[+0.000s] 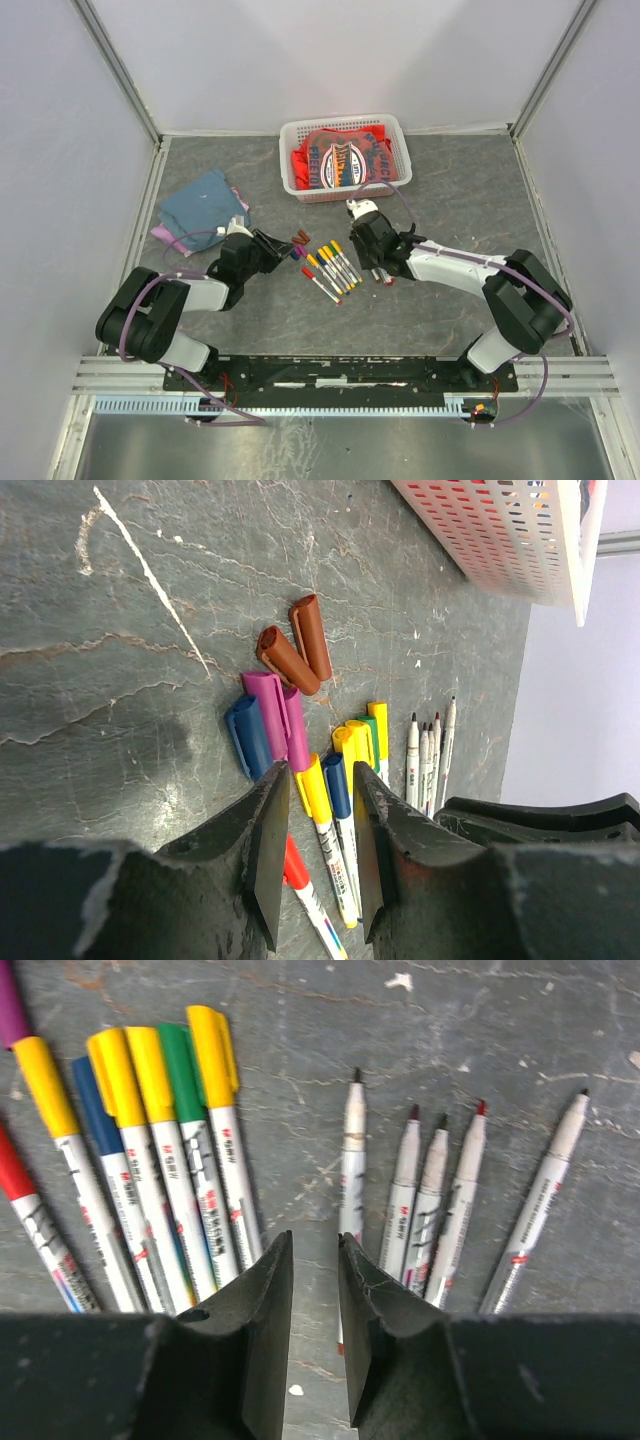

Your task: Open the pen caps

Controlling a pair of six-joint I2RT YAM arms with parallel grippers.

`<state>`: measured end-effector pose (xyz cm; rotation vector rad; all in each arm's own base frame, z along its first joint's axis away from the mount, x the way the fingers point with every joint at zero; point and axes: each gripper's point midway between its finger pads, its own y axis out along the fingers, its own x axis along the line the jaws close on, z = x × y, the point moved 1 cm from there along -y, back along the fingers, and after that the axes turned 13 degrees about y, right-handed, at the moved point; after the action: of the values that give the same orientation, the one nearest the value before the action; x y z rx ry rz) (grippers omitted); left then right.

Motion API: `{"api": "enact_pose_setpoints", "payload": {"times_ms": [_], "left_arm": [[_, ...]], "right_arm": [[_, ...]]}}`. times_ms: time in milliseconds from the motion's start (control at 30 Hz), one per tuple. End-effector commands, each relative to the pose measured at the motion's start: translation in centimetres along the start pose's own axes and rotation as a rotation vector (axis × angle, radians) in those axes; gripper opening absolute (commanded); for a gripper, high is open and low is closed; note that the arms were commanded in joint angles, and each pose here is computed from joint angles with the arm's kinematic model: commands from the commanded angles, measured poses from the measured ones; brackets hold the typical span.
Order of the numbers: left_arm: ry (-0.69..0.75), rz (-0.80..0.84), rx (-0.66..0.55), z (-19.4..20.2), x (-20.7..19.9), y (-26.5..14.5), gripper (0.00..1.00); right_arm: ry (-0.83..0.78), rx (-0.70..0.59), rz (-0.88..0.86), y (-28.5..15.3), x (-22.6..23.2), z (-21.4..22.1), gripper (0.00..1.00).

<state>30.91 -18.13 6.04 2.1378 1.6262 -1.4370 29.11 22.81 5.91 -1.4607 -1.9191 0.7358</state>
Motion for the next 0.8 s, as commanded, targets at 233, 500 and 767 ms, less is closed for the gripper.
{"api": "enact_pose_setpoints", "payload": {"times_ms": [233, 500, 767], "left_arm": [[0.040, 0.023, -0.039, -1.1, -0.8, -0.2, 0.38], [0.033, 0.029, -0.041, -1.0, -0.8, -0.2, 0.38], [0.028, 0.037, -0.038, -0.9, -0.9, -0.1, 0.38]], "right_arm": [[-0.052, -0.005, -0.115, 0.8, 4.7, -1.3, 0.32], [-0.054, 0.013, -0.093, 1.7, 4.5, -0.7, 0.32], [-0.059, 0.018, -0.083, 2.1, 4.4, -0.5, 0.32]]}}
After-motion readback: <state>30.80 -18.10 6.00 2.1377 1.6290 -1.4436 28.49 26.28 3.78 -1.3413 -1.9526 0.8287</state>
